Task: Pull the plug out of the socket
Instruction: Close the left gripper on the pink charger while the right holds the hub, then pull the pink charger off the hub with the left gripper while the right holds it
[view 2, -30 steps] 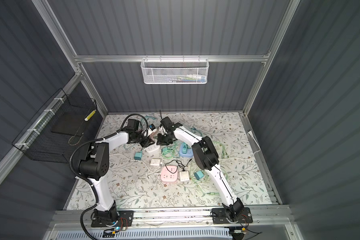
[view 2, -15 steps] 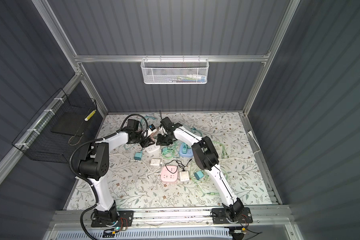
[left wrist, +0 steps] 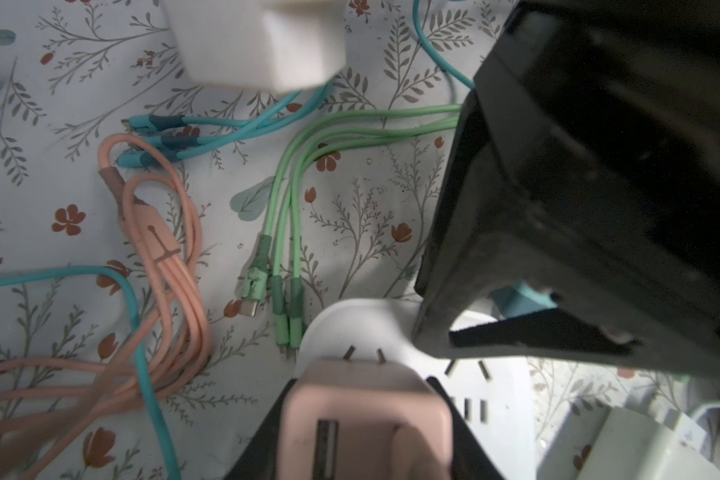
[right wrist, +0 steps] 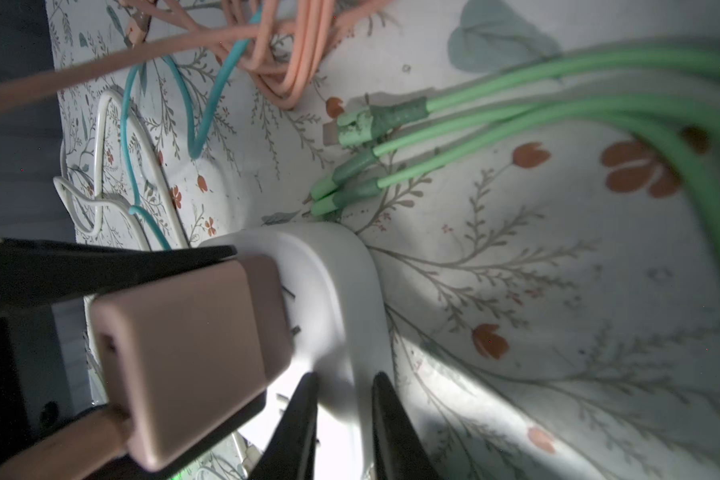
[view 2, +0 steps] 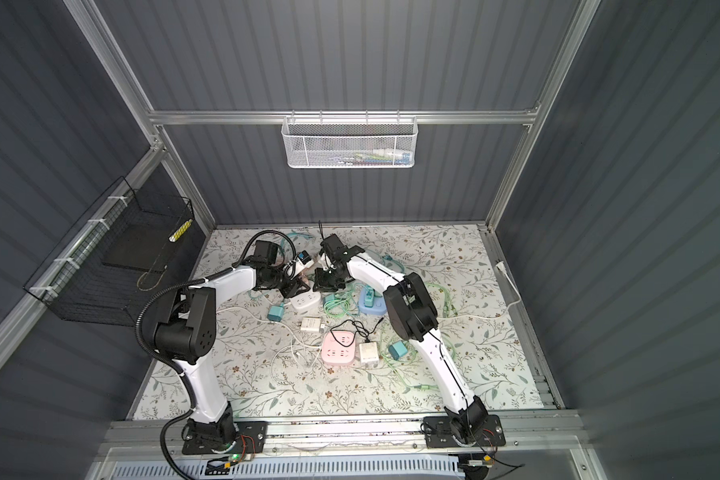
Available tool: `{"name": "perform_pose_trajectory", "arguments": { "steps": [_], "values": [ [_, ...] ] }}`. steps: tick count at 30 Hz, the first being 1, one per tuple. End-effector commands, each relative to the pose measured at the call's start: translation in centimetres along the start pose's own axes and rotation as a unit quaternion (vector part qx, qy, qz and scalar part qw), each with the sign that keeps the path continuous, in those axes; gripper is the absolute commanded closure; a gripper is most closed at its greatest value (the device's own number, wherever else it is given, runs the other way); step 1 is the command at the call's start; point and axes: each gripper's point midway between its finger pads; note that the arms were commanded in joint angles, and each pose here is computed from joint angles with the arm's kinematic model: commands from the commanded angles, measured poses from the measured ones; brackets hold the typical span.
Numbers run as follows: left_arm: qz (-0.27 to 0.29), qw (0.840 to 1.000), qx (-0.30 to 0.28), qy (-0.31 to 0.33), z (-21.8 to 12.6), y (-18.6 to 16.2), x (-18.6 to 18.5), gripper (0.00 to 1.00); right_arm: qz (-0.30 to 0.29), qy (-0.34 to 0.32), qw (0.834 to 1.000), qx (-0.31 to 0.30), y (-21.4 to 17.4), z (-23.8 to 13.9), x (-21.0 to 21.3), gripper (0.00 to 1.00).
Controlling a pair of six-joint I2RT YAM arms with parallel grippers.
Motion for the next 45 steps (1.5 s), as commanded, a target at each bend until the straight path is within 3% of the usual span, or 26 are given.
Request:
{"name": "perform_pose_trajectory", "arguments": {
  "steps": [1, 12, 18, 24, 27, 45],
  "values": [
    [0.023, 0.996, -0.091, -0.003, -2.6, 5.8, -0.4, 0.77, 0.029, -0.076, 0.995, 0.057, -4.0, 2.4, -4.5, 0.79],
    [0.031, 0.99, -0.136, 0.009, -4.2, 8.5, 0.5, 0.79, 0.039, -0.095, 0.992, 0.071, -6.5, 3.2, -5.6, 0.82],
    [0.034, 0.992, -0.123, 0.01, -3.7, 8.0, 0.4, 0.79, 0.035, -0.102, 0.992, 0.068, -6.8, 3.2, -5.8, 0.82],
    [0.039, 0.996, -0.083, -0.003, -2.0, 6.1, -0.9, 0.79, 0.024, -0.081, 0.995, 0.048, -5.6, 2.4, -3.9, 0.73],
    [0.035, 0.996, -0.079, -0.005, -1.3, 5.5, -1.1, 0.79, 0.02, -0.077, 0.996, 0.043, -5.2, 2.2, -3.3, 0.61],
    [0.03, 0.994, -0.095, 0.033, -3.2, 7.1, 0.8, 0.79, 0.041, -0.079, 0.995, 0.044, -5.8, 3.3, -4.6, 0.63]
  ]
}}
Point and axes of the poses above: each gripper's point midway between its finger pads, its own z axis out along the fingers, its own x axis along the line the jaws close on, y = z × x, and after that the axes turned 14 degrees about z, right-handed
